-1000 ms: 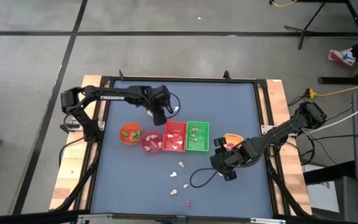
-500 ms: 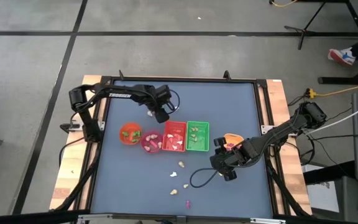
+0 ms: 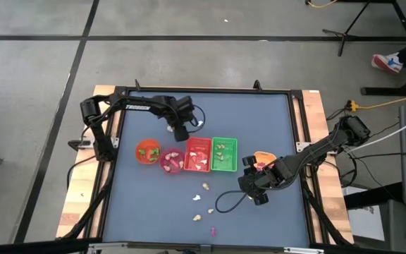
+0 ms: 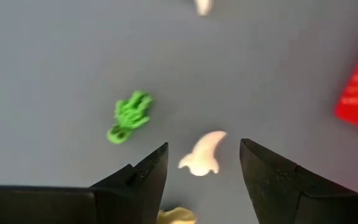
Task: Sort Halloween decoration
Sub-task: Put the white ghost toy into the red bin
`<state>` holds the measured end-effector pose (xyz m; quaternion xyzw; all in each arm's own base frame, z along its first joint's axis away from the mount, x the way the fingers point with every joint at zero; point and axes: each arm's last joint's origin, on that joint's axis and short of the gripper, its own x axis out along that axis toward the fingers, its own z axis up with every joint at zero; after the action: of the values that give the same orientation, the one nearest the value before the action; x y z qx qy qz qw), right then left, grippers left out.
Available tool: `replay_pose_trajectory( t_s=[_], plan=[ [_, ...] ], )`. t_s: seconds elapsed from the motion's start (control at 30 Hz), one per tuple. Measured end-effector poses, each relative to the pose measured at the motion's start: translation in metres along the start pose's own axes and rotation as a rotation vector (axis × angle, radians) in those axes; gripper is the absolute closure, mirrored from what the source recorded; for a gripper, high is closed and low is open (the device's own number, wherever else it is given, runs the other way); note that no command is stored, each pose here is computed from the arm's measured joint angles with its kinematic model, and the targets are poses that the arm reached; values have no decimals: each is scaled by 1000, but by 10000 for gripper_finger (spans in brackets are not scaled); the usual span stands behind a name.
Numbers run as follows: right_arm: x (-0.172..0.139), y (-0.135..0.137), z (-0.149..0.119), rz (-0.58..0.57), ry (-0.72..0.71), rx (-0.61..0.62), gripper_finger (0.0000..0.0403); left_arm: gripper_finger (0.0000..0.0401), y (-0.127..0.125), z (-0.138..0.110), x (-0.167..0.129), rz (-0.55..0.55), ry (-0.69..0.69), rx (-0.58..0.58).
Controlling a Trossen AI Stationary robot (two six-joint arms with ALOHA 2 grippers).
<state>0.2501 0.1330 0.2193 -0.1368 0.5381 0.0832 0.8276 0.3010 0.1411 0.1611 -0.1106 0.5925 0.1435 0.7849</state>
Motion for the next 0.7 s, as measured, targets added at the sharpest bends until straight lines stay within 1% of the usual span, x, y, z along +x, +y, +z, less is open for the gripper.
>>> replay_pose_trajectory(
  t_s=[0.07, 0.13, 0.43, 0.57, 0.7],
  plan=[
    [0, 0, 0, 0, 0, 0, 269, 218, -1, 0, 0, -7, 0, 55],
    [0, 0, 0, 0, 0, 0, 269, 218, 0, 0, 0, -7, -1, 79],
    [0, 0, 0, 0, -2, 0, 269, 218, 0, 0, 1, 6, 5, 121],
    [0, 0, 0, 0, -2, 0, 269, 218, 0, 0, 1, 7, 6, 123],
    [0, 0, 0, 0, -2, 1, 269, 218, 1, -1, 1, 35, 13, 116]
  ],
)
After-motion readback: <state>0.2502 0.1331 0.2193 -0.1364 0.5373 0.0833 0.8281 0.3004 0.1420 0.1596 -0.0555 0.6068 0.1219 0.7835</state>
